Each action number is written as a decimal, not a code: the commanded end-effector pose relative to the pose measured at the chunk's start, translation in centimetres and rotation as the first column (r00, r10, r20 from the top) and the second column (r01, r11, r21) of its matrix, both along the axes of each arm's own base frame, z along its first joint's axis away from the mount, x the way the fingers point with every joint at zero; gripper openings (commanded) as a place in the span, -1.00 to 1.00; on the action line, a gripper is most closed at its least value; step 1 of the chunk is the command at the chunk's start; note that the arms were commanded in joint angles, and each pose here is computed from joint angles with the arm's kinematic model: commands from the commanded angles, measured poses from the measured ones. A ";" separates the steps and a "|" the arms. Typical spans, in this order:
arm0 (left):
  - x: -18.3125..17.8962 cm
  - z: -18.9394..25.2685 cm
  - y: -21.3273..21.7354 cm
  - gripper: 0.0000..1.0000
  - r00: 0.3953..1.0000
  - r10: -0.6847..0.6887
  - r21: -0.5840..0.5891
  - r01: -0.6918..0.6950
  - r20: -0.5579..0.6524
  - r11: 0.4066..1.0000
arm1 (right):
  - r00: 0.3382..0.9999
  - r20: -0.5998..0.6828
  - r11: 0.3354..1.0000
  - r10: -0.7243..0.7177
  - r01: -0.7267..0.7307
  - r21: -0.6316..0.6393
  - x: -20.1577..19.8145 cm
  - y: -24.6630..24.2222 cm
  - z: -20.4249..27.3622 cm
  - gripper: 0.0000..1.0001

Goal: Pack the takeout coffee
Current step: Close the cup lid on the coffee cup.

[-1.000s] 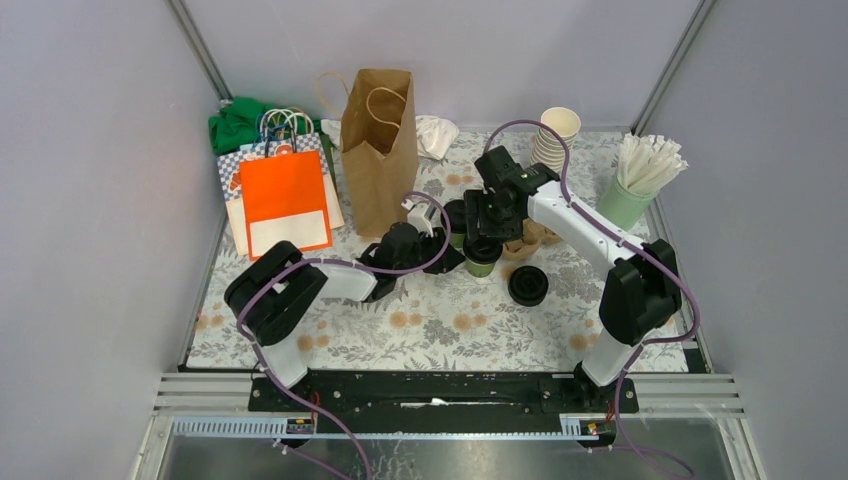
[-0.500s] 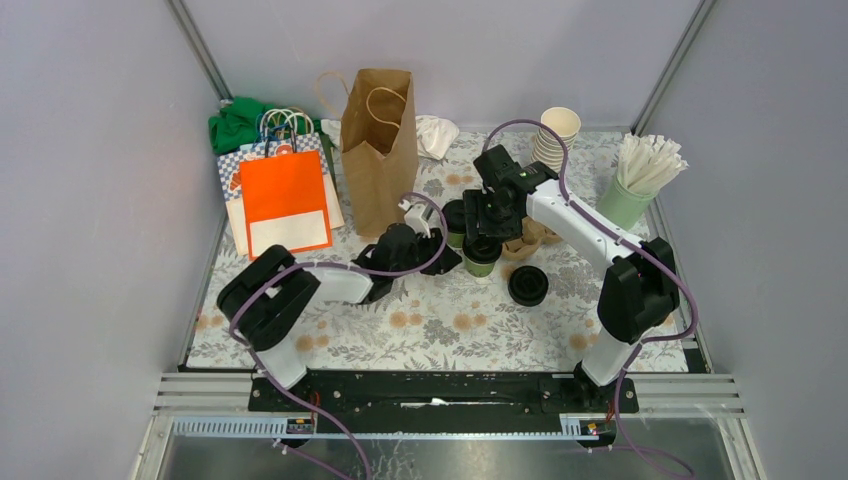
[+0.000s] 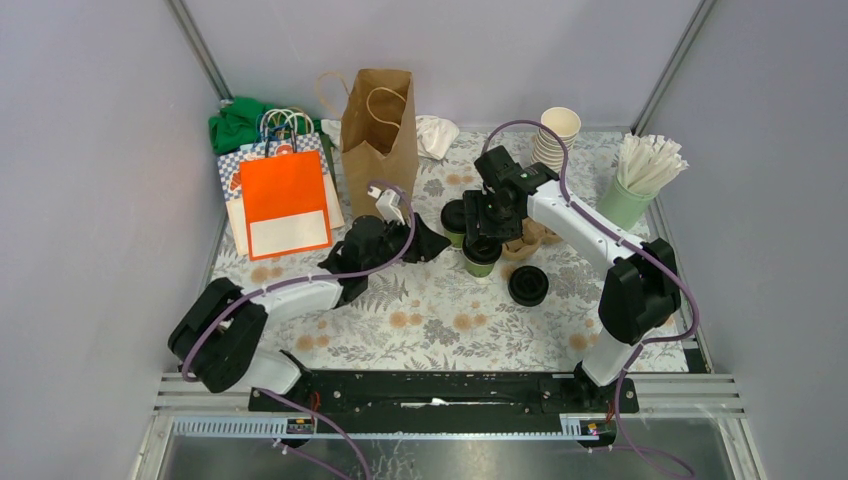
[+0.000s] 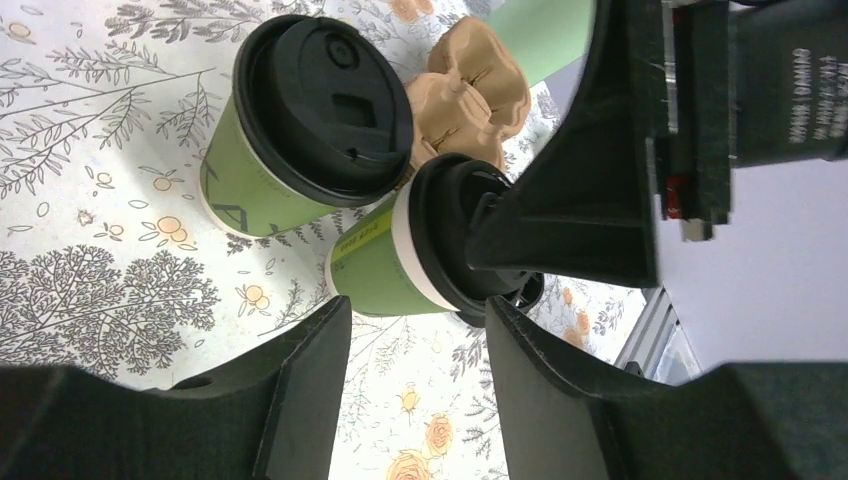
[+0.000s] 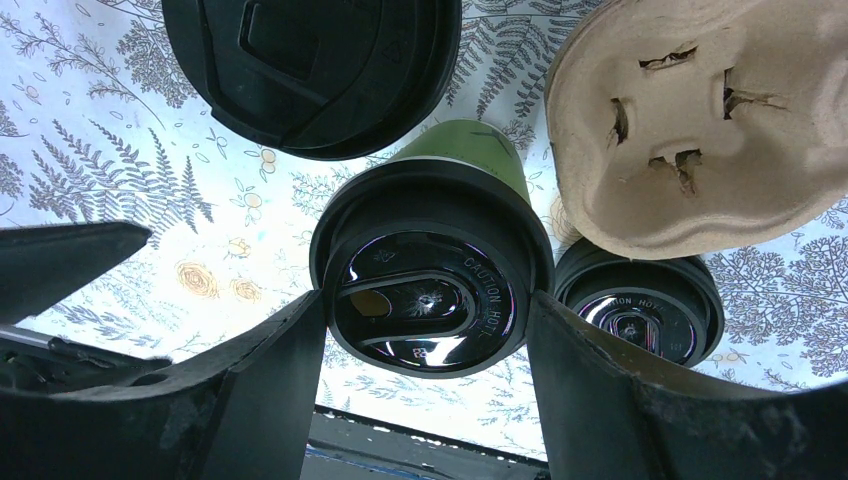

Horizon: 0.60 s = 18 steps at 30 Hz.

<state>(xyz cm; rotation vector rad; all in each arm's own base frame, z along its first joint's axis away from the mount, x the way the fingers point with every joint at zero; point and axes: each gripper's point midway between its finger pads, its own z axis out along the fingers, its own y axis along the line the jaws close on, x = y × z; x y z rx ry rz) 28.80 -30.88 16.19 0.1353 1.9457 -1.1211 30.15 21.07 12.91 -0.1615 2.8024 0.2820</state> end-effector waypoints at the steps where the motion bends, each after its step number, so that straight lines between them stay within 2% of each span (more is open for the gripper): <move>1: 0.8 1.3 -1.1 0.10 0.998 -0.047 -0.122 0.042 -0.036 0.992 | 0.996 -0.077 0.999 0.040 -0.042 -0.017 -2.1 -0.1 -1.3 0.25; 4: 1.3 1.1 -1.7 -0.02 0.996 -0.062 -0.148 0.053 -0.057 0.988 | 0.996 -0.075 0.999 0.041 -0.042 -0.012 -2.1 0.0 -1.2 0.25; 13: 1.9 0.3 -3.5 0.09 0.988 -0.122 -0.204 0.100 -0.098 0.974 | 0.996 -0.072 0.999 0.045 -0.045 -0.003 -2.1 0.1 -1.0 0.25; 18: 2.3 -0.7 -3.9 -0.01 0.983 -0.123 -0.210 0.093 -0.135 0.973 | 0.997 -0.069 0.999 0.046 -0.046 0.003 -2.1 0.2 -0.9 0.25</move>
